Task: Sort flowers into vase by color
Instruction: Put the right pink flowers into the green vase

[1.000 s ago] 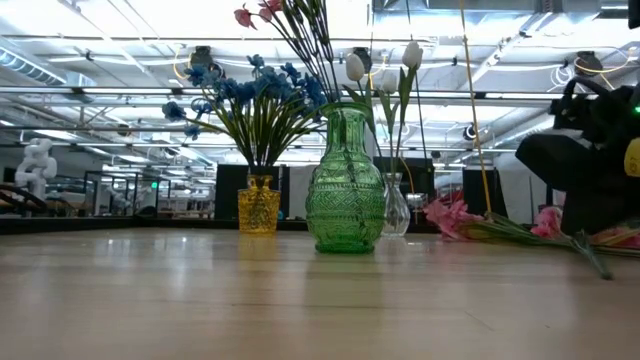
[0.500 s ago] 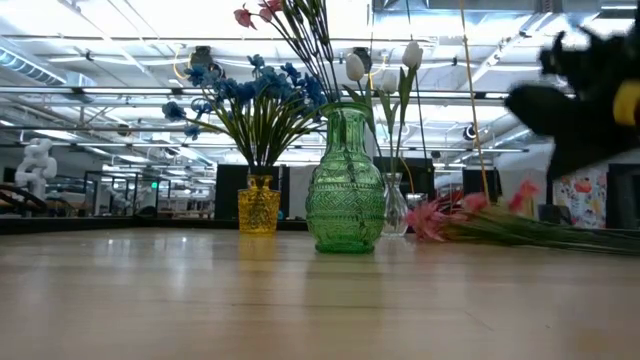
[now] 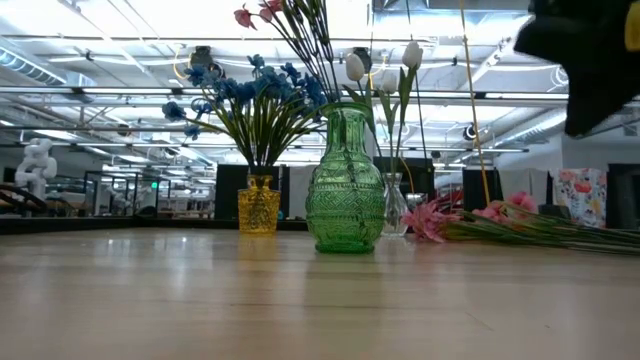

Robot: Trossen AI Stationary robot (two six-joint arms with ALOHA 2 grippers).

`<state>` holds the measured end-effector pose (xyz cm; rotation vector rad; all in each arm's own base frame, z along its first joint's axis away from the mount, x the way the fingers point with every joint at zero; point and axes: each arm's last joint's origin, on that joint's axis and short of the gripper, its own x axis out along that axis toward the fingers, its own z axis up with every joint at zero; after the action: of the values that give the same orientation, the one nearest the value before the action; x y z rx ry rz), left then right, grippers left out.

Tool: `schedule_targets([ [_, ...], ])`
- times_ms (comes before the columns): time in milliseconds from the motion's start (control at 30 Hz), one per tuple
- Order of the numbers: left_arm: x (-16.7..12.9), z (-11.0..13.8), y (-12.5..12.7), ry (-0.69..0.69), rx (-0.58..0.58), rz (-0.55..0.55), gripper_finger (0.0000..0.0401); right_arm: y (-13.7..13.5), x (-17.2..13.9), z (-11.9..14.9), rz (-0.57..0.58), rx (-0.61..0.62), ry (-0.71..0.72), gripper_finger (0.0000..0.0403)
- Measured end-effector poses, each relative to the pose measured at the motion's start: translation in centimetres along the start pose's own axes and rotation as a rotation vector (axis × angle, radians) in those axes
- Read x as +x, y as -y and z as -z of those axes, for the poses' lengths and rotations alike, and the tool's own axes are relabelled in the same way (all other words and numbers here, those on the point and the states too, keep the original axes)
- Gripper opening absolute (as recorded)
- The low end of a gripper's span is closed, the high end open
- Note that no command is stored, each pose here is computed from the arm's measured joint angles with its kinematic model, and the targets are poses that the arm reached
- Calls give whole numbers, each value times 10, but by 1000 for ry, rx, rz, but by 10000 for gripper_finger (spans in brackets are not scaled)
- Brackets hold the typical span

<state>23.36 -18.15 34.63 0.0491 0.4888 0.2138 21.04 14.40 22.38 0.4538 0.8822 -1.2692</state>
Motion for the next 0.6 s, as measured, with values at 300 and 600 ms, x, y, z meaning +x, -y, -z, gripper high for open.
schedule_targets([
  [300, 0, -1, 0, 6, -8, 3, 255, 5, 45, 26, -31, 108, 9, 190],
  [600, 0, -1, 0, 6, -10, 3, 255, 12, 82, 47, -92, 177, -14, 255],
])
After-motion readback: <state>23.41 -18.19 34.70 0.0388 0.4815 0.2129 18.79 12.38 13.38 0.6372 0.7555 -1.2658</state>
